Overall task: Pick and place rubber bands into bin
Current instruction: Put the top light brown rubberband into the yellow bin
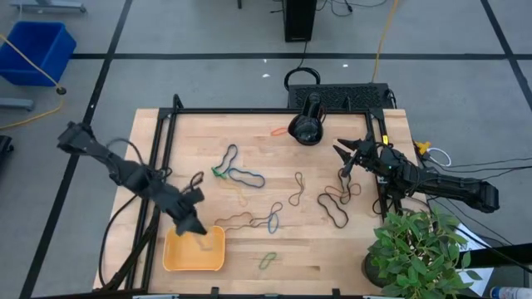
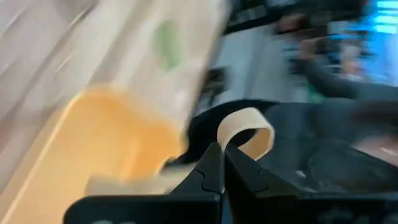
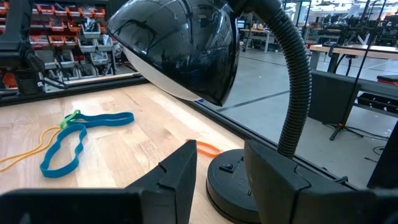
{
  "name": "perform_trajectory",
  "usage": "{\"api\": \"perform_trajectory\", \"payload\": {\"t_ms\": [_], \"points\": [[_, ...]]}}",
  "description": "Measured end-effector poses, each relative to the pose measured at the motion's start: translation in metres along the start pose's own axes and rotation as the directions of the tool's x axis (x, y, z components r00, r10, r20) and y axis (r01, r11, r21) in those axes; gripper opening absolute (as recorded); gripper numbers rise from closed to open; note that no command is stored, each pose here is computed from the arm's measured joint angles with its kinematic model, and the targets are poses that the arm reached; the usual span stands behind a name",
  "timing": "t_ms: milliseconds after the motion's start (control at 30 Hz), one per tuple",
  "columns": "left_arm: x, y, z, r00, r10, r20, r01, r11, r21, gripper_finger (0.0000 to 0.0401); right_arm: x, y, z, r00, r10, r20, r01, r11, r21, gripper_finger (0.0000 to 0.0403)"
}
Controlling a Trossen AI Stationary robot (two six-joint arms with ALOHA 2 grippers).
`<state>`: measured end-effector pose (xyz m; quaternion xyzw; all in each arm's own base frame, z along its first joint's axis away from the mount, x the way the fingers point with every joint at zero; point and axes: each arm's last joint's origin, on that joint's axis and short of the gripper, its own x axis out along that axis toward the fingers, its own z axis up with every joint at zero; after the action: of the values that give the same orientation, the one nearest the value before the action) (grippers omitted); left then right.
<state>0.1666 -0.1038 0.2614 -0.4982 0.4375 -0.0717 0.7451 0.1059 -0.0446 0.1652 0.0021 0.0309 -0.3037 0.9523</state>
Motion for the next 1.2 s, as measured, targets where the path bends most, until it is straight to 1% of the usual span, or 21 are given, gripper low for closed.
{"api": "perform_trajectory", "payload": {"t_ms": [33,100,200,400,500,700,933,1200], "points": [[0.005,0.005,-0.002,0.998,0.057,-0.029,-0.058,0.997,-0.047,0.0003,0.000,0.000,0.000,1.000,0.000,0.000,0.000,1.000,0.000,0.0130],[0.014,0.013,-0.007,0.983,0.153,-0.099,-0.166,0.978,-0.128,0.0003,0.000,0.000,0.000,1.000,0.000,0.000,0.000,1.000,0.000,0.0130],[0.027,0.022,-0.014,0.947,0.249,-0.204,-0.289,0.938,-0.194,0.0003,0.000,0.000,0.000,1.000,0.000,0.000,0.000,1.000,0.000,0.0130],[0.050,0.031,-0.018,0.893,0.331,-0.304,-0.404,0.888,-0.221,0.0004,0.000,0.000,0.000,1.000,0.000,-0.001,0.000,1.000,0.000,0.0130],[0.058,0.036,-0.019,0.871,0.356,-0.340,-0.442,0.868,-0.224,0.0004,0.000,0.000,0.000,1.000,0.000,-0.001,0.000,1.000,0.000,0.0130],[0.069,0.042,-0.019,0.844,0.396,-0.361,-0.490,0.842,-0.223,0.0027,0.000,0.000,0.000,1.000,-0.001,-0.001,0.001,1.000,0.000,0.0130],[0.071,0.044,-0.018,0.845,0.414,-0.338,-0.497,0.841,-0.213,0.0033,0.000,0.000,0.000,1.000,-0.001,-0.001,0.001,1.000,0.000,0.0130],[0.071,0.043,-0.018,0.848,0.412,-0.333,-0.493,0.844,-0.212,0.0034,0.000,0.000,0.000,1.000,-0.001,-0.001,0.001,1.000,0.000,0.0130]]}}
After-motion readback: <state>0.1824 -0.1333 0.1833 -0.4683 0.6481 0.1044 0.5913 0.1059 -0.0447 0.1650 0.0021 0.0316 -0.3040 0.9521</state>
